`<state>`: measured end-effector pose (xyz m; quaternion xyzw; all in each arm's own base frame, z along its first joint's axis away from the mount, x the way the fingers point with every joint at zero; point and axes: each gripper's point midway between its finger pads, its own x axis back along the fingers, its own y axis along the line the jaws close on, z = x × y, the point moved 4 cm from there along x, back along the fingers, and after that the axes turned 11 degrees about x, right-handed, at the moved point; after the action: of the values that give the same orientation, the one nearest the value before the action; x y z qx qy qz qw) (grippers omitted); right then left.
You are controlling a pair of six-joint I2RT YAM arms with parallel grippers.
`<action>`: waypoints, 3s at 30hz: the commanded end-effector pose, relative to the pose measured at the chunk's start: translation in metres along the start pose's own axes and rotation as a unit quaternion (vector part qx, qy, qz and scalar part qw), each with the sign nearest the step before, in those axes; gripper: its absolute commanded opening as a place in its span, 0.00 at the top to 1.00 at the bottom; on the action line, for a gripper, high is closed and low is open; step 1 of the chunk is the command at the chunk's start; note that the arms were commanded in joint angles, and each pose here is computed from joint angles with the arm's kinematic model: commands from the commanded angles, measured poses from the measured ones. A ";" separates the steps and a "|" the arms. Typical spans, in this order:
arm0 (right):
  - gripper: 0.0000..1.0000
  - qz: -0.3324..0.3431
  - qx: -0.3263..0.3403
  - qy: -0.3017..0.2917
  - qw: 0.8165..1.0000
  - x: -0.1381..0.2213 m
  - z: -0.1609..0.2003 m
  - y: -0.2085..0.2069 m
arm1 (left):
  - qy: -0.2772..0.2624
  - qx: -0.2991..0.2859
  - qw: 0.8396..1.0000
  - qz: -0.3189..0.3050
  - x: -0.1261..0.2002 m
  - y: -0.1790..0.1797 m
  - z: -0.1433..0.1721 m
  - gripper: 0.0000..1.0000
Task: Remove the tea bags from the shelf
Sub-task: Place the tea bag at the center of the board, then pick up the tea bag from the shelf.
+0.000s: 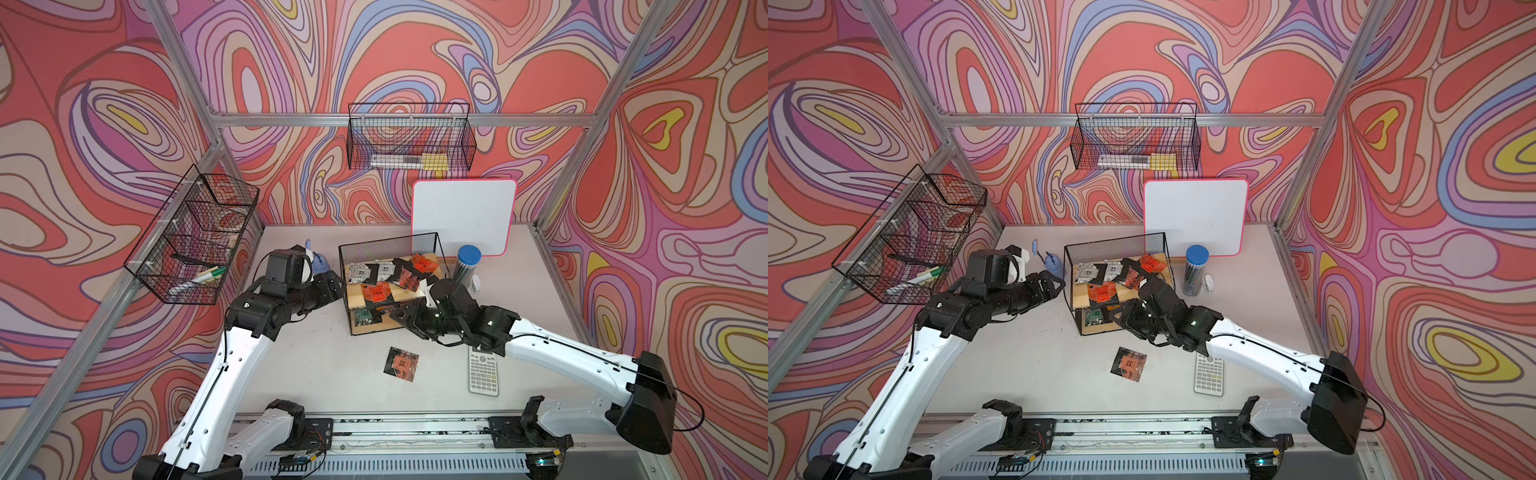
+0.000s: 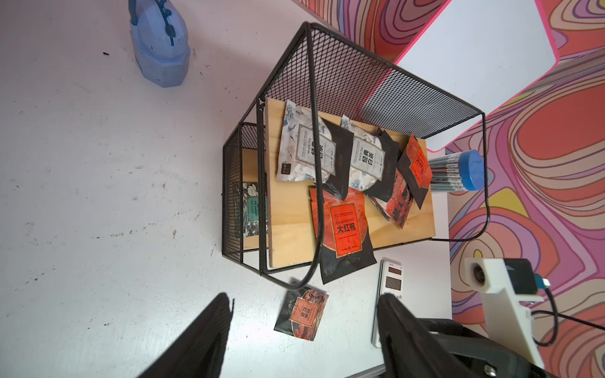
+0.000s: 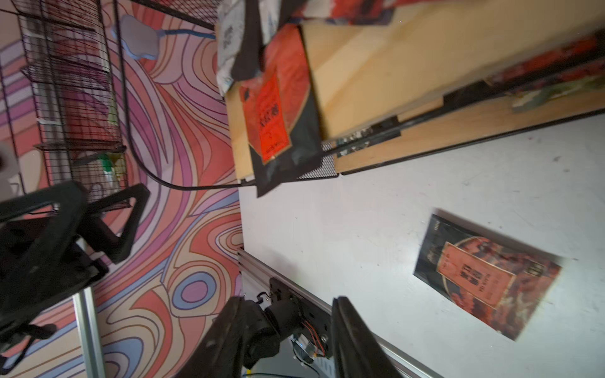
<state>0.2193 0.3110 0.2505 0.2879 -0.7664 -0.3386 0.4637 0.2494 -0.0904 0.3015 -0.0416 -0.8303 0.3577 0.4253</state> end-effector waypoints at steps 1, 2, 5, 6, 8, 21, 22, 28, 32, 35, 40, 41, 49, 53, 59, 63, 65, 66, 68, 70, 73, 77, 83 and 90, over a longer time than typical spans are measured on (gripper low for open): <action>0.54 -0.036 -0.060 -0.055 0.996 -0.001 -0.018 0.015 | -0.006 -0.003 1.000 -0.003 -0.007 0.001 -0.002 0.26; 0.53 -0.043 -0.077 -0.058 0.994 -0.003 -0.019 0.016 | -0.004 -0.001 1.000 -0.004 -0.009 0.001 -0.002 0.26; 0.50 -0.054 -0.123 -0.069 0.988 -0.007 -0.016 0.017 | 0.001 0.004 1.000 -0.008 -0.018 0.002 -0.003 0.27; 0.49 -0.058 -0.131 -0.071 0.987 -0.007 -0.015 0.020 | 0.001 0.006 1.000 -0.012 -0.020 0.003 -0.004 0.27; 0.48 -0.055 -0.141 -0.073 0.986 -0.008 -0.014 0.022 | 0.002 0.008 1.000 -0.018 -0.025 0.006 -0.004 0.28; 0.50 -0.026 -0.166 -0.088 0.982 0.002 -0.009 0.007 | -0.044 0.091 0.990 -0.097 -0.010 0.045 -0.005 0.30; 0.50 -0.026 -0.169 -0.086 0.982 0.000 -0.008 0.006 | -0.034 0.103 0.990 -0.092 -0.016 0.047 -0.004 0.30; 0.50 -0.041 -0.184 -0.085 0.978 -0.009 -0.006 0.004 | 0.021 0.134 0.990 -0.040 -0.053 0.051 -0.002 0.26; 0.50 -0.044 -0.181 -0.079 0.979 -0.013 -0.006 0.007 | 0.056 0.152 0.987 0.019 -0.078 0.049 -0.004 0.22; 0.50 -0.046 -0.181 -0.075 0.980 -0.015 -0.006 0.008 | 0.078 0.137 0.987 0.030 -0.087 0.046 -0.007 0.22; 0.50 -0.046 -0.186 -0.074 0.979 -0.016 -0.005 0.007 | 0.101 0.125 0.985 0.064 -0.095 0.045 -0.005 0.25; 0.50 -0.045 -0.187 -0.074 0.978 -0.017 -0.005 0.006 | 0.104 0.121 0.985 0.064 -0.096 0.046 -0.004 0.26; 0.50 -0.041 -0.207 -0.071 0.975 -0.023 -0.002 -0.001 | 0.118 0.111 0.986 0.043 -0.103 0.057 0.003 0.27; 0.50 -0.047 -0.214 -0.070 0.973 -0.028 -0.002 -0.001 | 0.115 0.115 0.986 0.045 -0.108 0.063 -0.001 0.27; 0.50 -0.044 -0.213 -0.066 0.974 -0.031 -0.001 -0.002 | 0.126 0.106 0.985 0.061 -0.116 0.061 -0.003 0.27; 0.50 -0.036 -0.222 -0.074 0.972 -0.031 0.000 -0.011 | 0.129 0.099 0.986 0.040 -0.118 0.070 0.003 0.29; 0.51 -0.035 -0.230 -0.082 0.969 -0.034 0.000 -0.016 | 0.130 0.099 0.986 0.029 -0.119 0.076 0.006 0.31; 0.51 -0.037 -0.233 -0.086 0.968 -0.035 0.000 -0.018 | 0.130 0.098 0.986 0.026 -0.119 0.077 0.007 0.31; 0.52 -0.046 -0.236 -0.095 0.966 -0.039 -0.002 -0.018 | 0.131 0.100 0.986 0.022 -0.121 0.080 0.009 0.33; 0.53 -0.051 -0.236 -0.105 0.965 -0.042 -0.006 -0.017 | 0.132 0.100 0.986 0.016 -0.122 0.083 0.010 0.35; 0.56 -0.058 -0.238 -0.116 0.963 -0.045 -0.010 -0.015 | 0.129 0.099 0.987 0.014 -0.122 0.083 0.009 0.35; 0.63 -0.057 -0.247 -0.118 0.960 -0.054 -0.010 -0.018 | 0.130 0.100 0.986 0.015 -0.123 0.083 0.008 0.37; 0.69 -0.059 -0.255 -0.131 0.956 -0.060 -0.014 -0.021 | 0.131 0.100 0.986 0.011 -0.123 0.085 0.009 0.40; 0.82 -0.049 -0.267 -0.138 0.952 -0.065 -0.014 -0.027 | 0.129 0.103 0.986 0.005 -0.124 0.087 0.009 0.43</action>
<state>0.2595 0.3385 0.2036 0.1609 -0.7090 -0.5616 0.3950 0.3102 -0.0883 0.1854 -0.0982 -0.7321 0.4498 0.5020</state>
